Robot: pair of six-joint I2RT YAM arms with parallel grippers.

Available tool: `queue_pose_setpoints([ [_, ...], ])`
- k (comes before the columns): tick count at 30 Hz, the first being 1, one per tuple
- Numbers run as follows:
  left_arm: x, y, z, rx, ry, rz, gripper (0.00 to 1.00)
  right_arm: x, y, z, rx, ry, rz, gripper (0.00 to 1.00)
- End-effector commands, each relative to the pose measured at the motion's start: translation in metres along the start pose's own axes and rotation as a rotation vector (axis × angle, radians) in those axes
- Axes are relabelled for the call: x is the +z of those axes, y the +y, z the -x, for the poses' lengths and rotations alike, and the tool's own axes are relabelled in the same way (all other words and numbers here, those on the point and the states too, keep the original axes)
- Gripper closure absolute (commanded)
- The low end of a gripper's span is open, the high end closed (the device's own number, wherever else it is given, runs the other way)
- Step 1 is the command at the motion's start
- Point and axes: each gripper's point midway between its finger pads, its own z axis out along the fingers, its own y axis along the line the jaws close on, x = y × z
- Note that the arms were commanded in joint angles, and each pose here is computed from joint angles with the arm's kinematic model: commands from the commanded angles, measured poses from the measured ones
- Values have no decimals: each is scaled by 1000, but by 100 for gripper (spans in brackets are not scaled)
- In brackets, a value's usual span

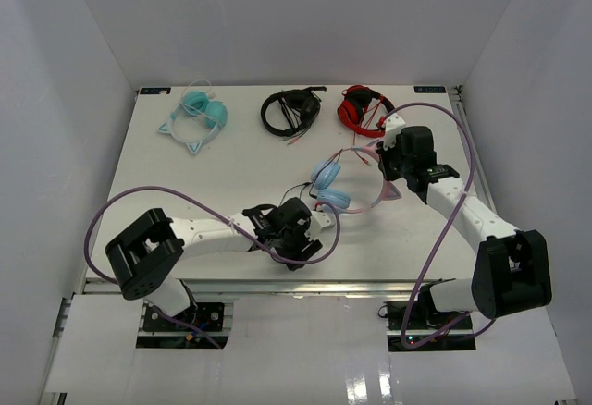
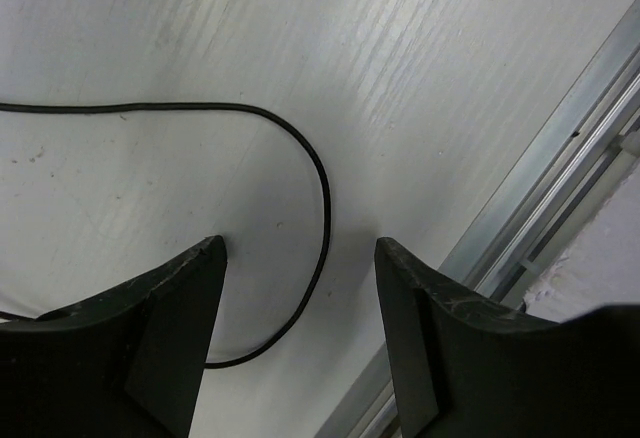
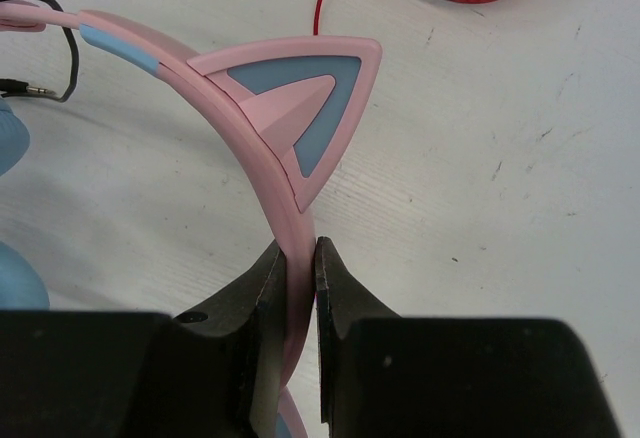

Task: Wrap the headphones

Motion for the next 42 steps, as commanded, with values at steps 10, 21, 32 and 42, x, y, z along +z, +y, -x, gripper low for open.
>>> queue_pose_setpoints([
  [10, 20, 12, 2, -33, -14, 112, 100, -11, -1, 36, 67, -104, 34, 92],
  [21, -81, -16, 82, 140, -178, 129, 100, -4, -21, 43, 80, -91, -64, 92],
  [32, -100, -67, 89, 164, -141, -115, 100, 11, -21, 87, 370, -115, -58, 92],
  [42, -161, -76, 194, 247, -328, -94, 100, 20, -31, 72, 313, -129, -178, 92],
])
